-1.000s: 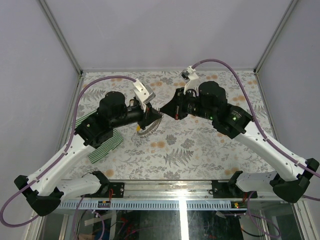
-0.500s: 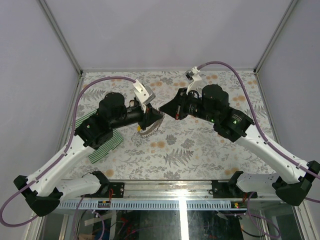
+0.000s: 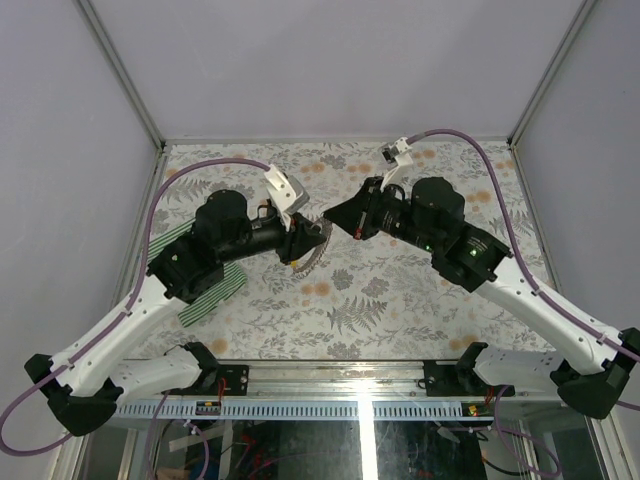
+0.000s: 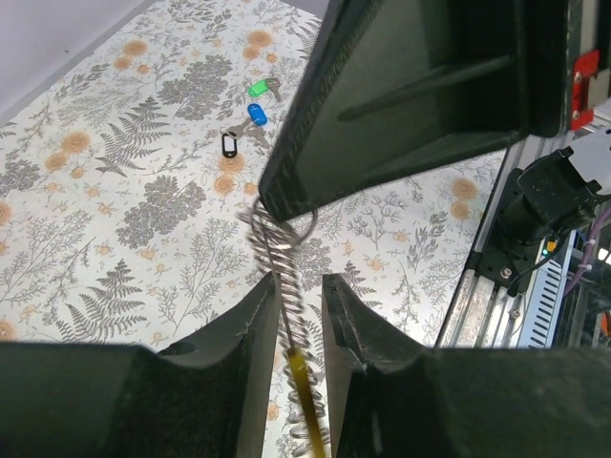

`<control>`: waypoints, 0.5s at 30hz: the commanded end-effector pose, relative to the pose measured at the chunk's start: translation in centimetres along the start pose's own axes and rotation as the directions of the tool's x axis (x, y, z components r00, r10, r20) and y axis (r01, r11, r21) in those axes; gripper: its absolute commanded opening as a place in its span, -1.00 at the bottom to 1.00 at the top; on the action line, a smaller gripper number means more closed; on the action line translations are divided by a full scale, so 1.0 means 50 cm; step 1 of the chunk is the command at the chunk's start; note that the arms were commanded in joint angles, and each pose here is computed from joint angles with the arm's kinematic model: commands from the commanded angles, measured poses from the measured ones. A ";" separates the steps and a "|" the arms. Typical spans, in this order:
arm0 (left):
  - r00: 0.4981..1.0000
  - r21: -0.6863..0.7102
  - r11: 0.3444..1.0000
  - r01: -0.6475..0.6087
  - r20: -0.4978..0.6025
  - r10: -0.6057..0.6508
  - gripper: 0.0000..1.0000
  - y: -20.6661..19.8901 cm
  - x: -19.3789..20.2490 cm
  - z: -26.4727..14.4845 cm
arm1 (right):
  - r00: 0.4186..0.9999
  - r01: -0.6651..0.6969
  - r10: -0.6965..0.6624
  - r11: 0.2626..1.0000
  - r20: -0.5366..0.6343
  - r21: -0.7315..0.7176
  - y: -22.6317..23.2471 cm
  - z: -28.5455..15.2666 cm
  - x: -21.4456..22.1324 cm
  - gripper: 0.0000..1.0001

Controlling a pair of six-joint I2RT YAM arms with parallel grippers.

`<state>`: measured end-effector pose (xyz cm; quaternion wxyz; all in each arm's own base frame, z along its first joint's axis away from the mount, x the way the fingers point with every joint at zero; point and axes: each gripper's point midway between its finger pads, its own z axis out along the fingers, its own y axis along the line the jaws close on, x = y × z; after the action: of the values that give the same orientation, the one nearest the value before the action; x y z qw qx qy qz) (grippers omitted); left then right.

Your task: Put the keys on the keyring

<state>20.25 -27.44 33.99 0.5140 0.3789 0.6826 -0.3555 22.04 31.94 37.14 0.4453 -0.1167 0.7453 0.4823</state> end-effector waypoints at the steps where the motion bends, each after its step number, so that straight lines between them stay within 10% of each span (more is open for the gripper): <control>1: 0.999 0.030 1.000 -0.008 0.040 0.007 -0.48 -0.015 -0.013 0.000 | 0.982 0.034 -0.022 0.998 0.189 -0.060 0.044 -0.030 -0.092 -1.00; 15: 0.998 -0.015 1.000 -0.003 0.061 0.004 -0.99 0.001 -0.017 0.003 | 0.978 0.050 -0.035 0.997 0.205 -0.066 0.048 -0.042 -0.095 -1.00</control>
<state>19.95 -27.55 32.58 0.5011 0.3808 0.6903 -0.3568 22.02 30.98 39.39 0.4813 -0.1077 0.7176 0.4917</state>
